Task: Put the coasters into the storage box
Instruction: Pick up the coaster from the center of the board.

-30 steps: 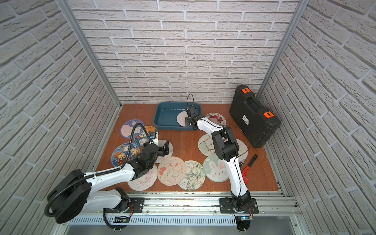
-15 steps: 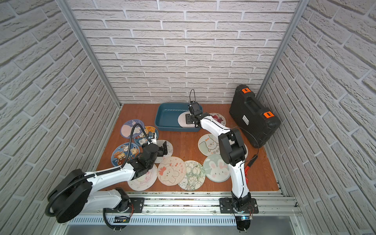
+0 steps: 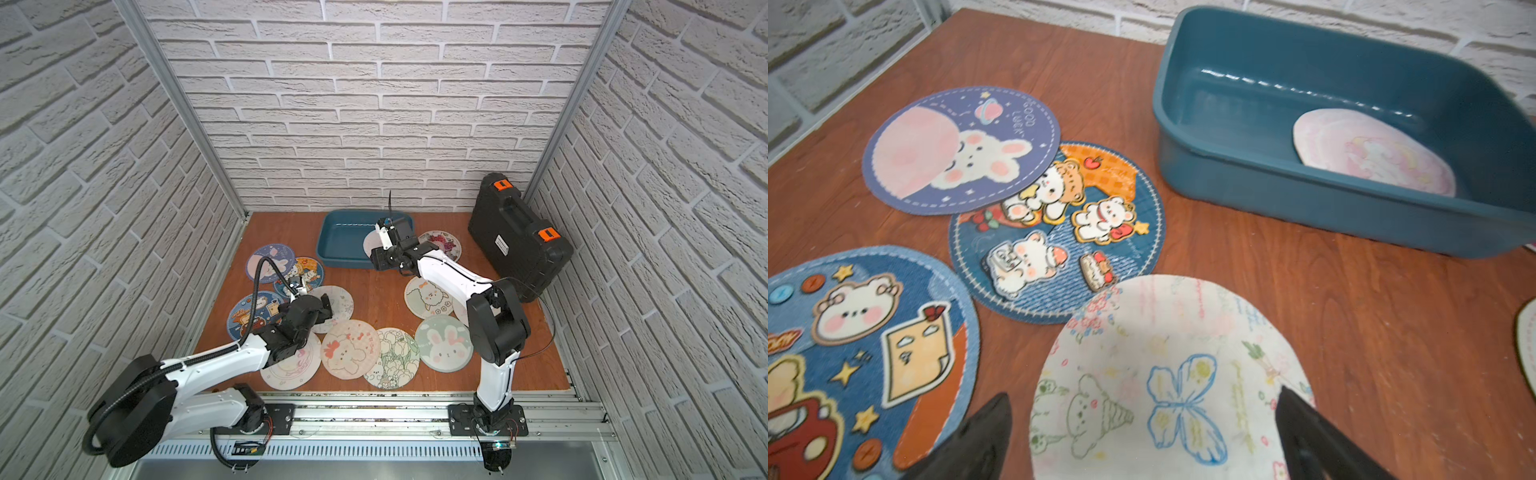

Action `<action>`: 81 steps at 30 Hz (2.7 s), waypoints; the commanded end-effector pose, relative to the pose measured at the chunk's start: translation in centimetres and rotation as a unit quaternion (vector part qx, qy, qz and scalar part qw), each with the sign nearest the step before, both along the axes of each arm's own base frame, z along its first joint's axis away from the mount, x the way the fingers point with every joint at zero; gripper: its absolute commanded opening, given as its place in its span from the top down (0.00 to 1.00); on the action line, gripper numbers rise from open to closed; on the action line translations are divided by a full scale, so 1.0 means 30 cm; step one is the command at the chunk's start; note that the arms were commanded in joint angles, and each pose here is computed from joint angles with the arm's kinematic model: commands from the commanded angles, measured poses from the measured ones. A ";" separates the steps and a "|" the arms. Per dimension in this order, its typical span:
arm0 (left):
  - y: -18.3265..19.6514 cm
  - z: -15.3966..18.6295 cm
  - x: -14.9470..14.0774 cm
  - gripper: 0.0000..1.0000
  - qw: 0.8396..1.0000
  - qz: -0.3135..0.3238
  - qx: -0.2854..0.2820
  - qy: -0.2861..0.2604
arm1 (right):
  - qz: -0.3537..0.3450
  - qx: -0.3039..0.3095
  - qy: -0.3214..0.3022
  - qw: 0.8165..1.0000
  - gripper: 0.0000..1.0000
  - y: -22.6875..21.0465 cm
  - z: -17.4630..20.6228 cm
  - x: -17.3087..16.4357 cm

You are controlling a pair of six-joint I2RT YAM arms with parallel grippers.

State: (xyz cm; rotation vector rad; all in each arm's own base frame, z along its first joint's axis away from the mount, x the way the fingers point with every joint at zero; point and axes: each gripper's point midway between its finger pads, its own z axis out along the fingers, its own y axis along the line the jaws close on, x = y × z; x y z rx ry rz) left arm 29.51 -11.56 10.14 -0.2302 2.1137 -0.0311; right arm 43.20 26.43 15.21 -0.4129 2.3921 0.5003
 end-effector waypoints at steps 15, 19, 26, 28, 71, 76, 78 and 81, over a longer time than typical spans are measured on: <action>-0.100 -0.050 -0.213 0.02 0.993 -0.057 0.006 0.099 | 0.135 0.007 0.132 0.982 0.42 0.032 -0.197 -0.494; -0.167 -0.099 -0.269 0.02 0.989 -0.078 0.005 0.123 | 0.132 -0.004 0.160 0.978 0.42 0.004 -0.249 -0.550; -0.256 -0.152 -0.368 0.02 0.981 -0.116 0.030 0.154 | 0.134 -0.029 0.194 0.971 0.44 -0.016 -0.320 -0.630; -0.268 -0.167 -0.380 0.02 0.979 -0.122 0.032 0.158 | 0.137 -0.031 0.200 0.970 0.44 -0.011 -0.336 -0.650; -0.336 -0.324 -0.410 0.02 0.972 -0.147 -0.026 0.181 | 0.163 0.018 0.272 0.948 0.67 0.143 -0.452 -0.717; -0.333 -0.320 -0.410 0.02 0.972 -0.147 -0.026 0.180 | 0.163 0.016 0.265 0.950 0.90 0.149 -0.437 -0.704; -0.330 -0.316 -0.408 0.02 0.973 -0.147 -0.022 0.178 | 0.165 0.015 0.260 0.951 0.94 0.151 -0.424 -0.696; -0.320 -0.294 -0.397 0.02 0.975 -0.145 -0.007 0.170 | 0.170 0.013 0.245 0.954 0.94 0.163 -0.386 -0.675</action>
